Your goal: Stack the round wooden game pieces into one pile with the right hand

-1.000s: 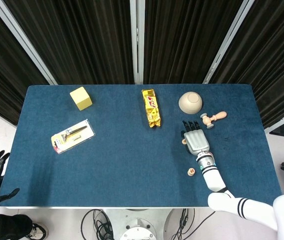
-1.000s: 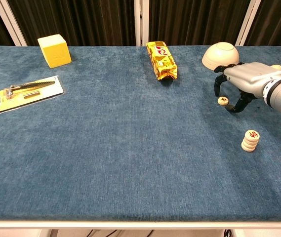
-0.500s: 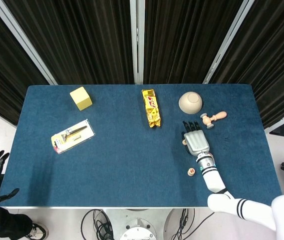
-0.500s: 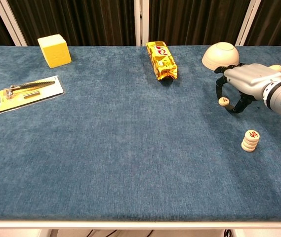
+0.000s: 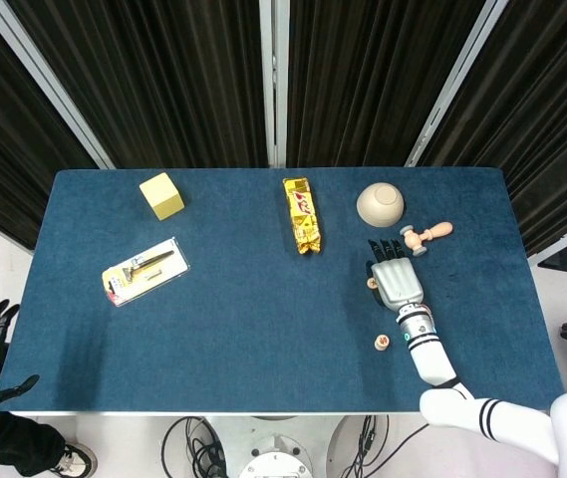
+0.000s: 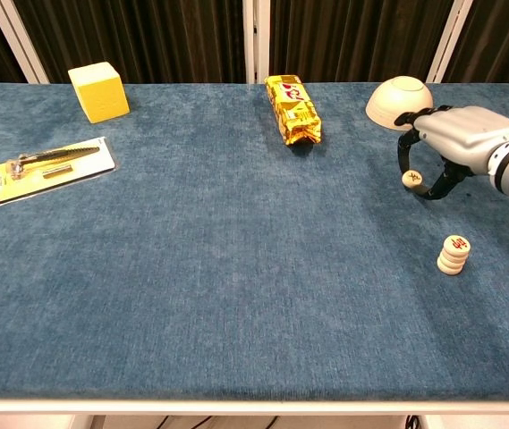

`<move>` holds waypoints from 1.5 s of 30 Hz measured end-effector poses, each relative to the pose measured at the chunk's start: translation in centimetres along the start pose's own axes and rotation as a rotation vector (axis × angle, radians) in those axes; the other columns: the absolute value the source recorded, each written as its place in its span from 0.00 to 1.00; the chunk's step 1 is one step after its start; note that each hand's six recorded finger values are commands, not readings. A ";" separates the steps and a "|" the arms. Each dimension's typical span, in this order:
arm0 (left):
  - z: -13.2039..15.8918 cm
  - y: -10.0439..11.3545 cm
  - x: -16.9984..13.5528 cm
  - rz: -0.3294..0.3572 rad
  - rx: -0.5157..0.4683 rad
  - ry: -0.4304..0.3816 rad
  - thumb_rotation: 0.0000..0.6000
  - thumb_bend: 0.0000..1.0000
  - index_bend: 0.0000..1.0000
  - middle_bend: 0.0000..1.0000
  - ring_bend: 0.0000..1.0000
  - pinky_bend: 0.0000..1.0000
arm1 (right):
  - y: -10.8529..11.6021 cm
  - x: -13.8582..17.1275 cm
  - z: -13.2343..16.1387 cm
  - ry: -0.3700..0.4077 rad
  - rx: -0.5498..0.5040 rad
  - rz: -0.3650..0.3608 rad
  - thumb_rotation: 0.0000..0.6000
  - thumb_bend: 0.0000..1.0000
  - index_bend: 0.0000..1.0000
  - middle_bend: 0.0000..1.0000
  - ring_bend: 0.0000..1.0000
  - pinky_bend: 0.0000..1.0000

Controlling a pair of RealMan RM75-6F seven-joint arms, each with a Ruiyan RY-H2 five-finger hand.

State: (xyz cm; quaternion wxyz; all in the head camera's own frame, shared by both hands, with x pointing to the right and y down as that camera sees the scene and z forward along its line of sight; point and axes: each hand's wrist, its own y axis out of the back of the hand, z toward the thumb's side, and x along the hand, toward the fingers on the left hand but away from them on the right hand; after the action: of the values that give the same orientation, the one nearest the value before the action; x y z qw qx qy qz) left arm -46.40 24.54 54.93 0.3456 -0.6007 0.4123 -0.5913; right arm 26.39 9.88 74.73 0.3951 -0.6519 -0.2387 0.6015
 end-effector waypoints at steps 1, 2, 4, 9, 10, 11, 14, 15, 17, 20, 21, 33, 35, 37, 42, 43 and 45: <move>0.0 0.0 0.0 0.000 0.000 0.000 1.00 0.08 0.03 0.00 0.00 0.00 | 0.2 0.2 0.0 0.004 -0.003 -0.005 1.00 0.29 0.52 0.07 0.00 0.00; 0.0 0.0 0.0 -0.001 0.001 -0.001 1.00 0.08 0.03 0.00 0.00 0.00 | 0.5 0.4 0.0 0.010 -0.006 -0.011 1.00 0.29 0.52 0.07 0.00 0.00; 0.0 0.0 0.0 -0.001 0.002 -0.001 1.00 0.08 0.03 0.00 0.00 0.00 | 1.0 0.9 -0.1 0.022 -0.011 -0.019 1.00 0.29 0.52 0.08 0.00 0.00; 0.2 -0.1 0.0 -0.004 0.006 -0.002 1.00 0.08 0.03 0.00 0.00 0.00 | 2.7 2.9 -0.1 0.070 -0.018 -0.033 1.00 0.29 0.52 0.09 0.00 0.00; 0.2 -0.1 0.0 -0.005 0.007 -0.002 1.00 0.08 0.03 0.00 0.00 0.00 | 3.0 3.3 -0.2 0.079 -0.015 -0.035 1.00 0.29 0.52 0.09 0.00 0.00; 0.2 -0.2 0.0 -0.006 0.009 -0.002 1.00 0.08 0.03 0.00 0.00 0.00 | 3.4 3.8 -0.2 0.091 -0.011 -0.035 1.00 0.29 0.52 0.09 0.00 0.00; 0.3 -0.2 0.0 -0.007 0.011 -0.003 1.00 0.08 0.03 0.00 0.00 0.00 | 4.2 5.3 -0.4 0.117 0.006 -0.031 1.00 0.29 0.52 0.09 0.00 0.00; 0.4 -0.2 0.0 -0.007 0.012 -0.003 1.00 0.08 0.03 0.00 0.00 0.00 | 4.4 5.8 -0.5 0.124 0.012 -0.027 1.00 0.29 0.52 0.09 0.00 0.00; 0.4 -0.3 0.0 -0.009 0.012 -0.003 1.00 0.08 0.03 0.00 0.00 0.00 | 4.7 6.8 -0.6 0.140 0.029 -0.015 1.00 0.29 0.52 0.09 0.00 0.00; 0.4 -0.3 0.0 -0.010 0.012 -0.003 1.00 0.08 0.03 0.00 0.00 0.00 | 4.6 8.2 -0.6 0.168 0.053 0.017 1.00 0.29 0.52 0.09 0.00 0.00; 0.4 -0.3 0.0 -0.009 0.012 -0.004 1.00 0.08 0.03 0.00 0.00 0.00 | 4.5 8.5 -0.6 0.177 0.059 0.030 1.00 0.29 0.52 0.09 0.00 0.00; 0.4 0.0 -0.1 -0.001 0.007 -0.006 1.00 0.08 0.03 0.00 0.00 0.00 | 2.6 10.7 0.4 0.227 0.095 0.113 1.00 0.28 0.53 0.10 0.00 0.00; 0.4 -0.1 -0.1 -0.002 0.006 -0.007 1.00 0.08 0.03 0.00 0.00 0.00 | 2.4 10.9 0.6 0.230 0.095 0.115 1.00 0.28 0.53 0.10 0.00 0.00; 0.4 0.0 -0.1 -0.001 0.006 -0.008 1.00 0.08 0.03 0.00 0.00 0.00 | 2.3 11.0 0.6 0.232 0.095 0.119 1.00 0.28 0.54 0.10 0.00 0.00; 0.4 0.0 -0.2 0.000 0.005 -0.007 1.00 0.08 0.03 0.00 0.00 0.00 | 2.0 11.2 0.8 0.237 0.103 0.126 1.00 0.28 0.54 0.10 0.00 0.00; 0.4 0.0 -0.2 0.000 0.005 -0.007 1.00 0.08 0.03 0.00 0.00 0.00 | 2.0 11.3 0.7 0.237 0.104 0.126 1.00 0.28 0.54 0.10 0.00 0.00; 0.4 0.0 -0.2 0.000 0.006 -0.008 1.00 0.08 0.03 0.00 0.00 0.00 | 1.9 11.3 0.7 0.235 0.109 0.126 1.00 0.28 0.54 0.10 0.00 0.00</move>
State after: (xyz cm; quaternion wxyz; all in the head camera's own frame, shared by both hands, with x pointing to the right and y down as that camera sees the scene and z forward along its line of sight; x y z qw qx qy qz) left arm -45.98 24.66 54.84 0.3490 -0.6022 0.4090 -0.5901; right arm 27.24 17.85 66.49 0.4167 -0.7092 -0.1163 0.5566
